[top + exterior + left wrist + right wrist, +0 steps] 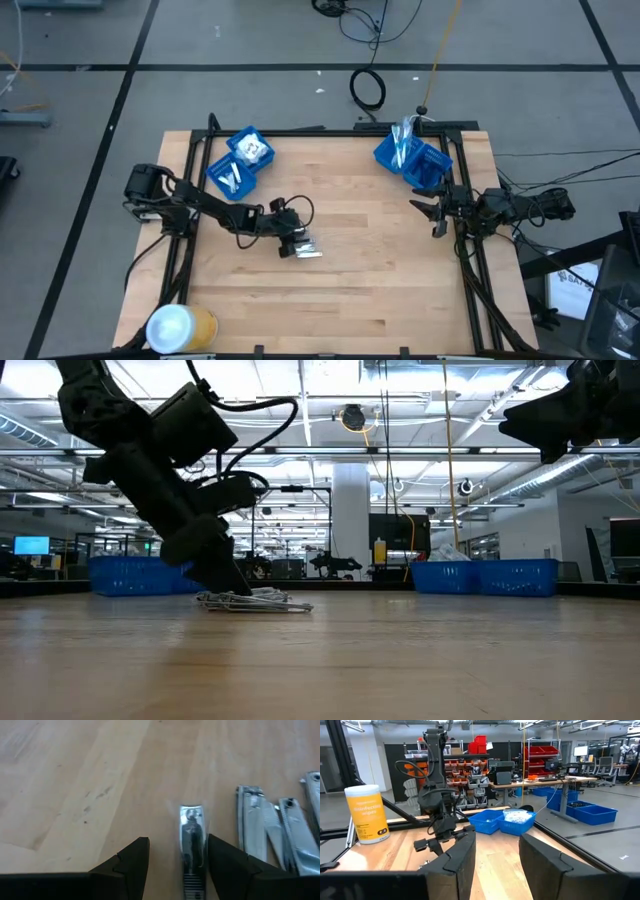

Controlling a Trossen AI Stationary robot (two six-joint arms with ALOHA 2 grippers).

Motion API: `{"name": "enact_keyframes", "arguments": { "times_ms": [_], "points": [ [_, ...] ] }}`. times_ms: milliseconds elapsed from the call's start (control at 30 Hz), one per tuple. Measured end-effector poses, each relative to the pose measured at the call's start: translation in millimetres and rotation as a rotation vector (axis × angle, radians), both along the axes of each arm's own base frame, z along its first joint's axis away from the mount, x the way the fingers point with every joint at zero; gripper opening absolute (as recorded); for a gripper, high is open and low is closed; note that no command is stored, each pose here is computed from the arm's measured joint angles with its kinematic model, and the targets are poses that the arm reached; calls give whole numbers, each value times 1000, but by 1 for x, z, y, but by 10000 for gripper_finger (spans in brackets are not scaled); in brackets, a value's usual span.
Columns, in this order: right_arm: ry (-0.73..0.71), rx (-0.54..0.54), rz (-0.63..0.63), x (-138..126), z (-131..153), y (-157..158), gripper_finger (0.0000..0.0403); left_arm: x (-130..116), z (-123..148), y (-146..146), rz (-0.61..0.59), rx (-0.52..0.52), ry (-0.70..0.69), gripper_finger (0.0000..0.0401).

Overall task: Pick & Place Travel size toiletries
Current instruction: Put the silver nail cutter into the left blue basket

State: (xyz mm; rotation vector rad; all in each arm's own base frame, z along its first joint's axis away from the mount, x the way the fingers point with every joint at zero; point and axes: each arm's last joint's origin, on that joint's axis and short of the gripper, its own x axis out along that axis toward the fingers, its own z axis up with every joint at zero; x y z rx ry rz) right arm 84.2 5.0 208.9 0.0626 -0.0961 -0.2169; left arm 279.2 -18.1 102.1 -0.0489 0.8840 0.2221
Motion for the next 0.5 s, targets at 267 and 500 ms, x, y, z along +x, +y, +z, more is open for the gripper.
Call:
{"name": "enact_keyframes", "arguments": {
  "times_ms": [267,500],
  "points": [
    [1,0,0,0,0,0,139,-1,-1,7,64,-53,2,186],
    [1,0,0,0,0,0,139,-1,-2,9,124,-89,-2,184]
  ]
}}
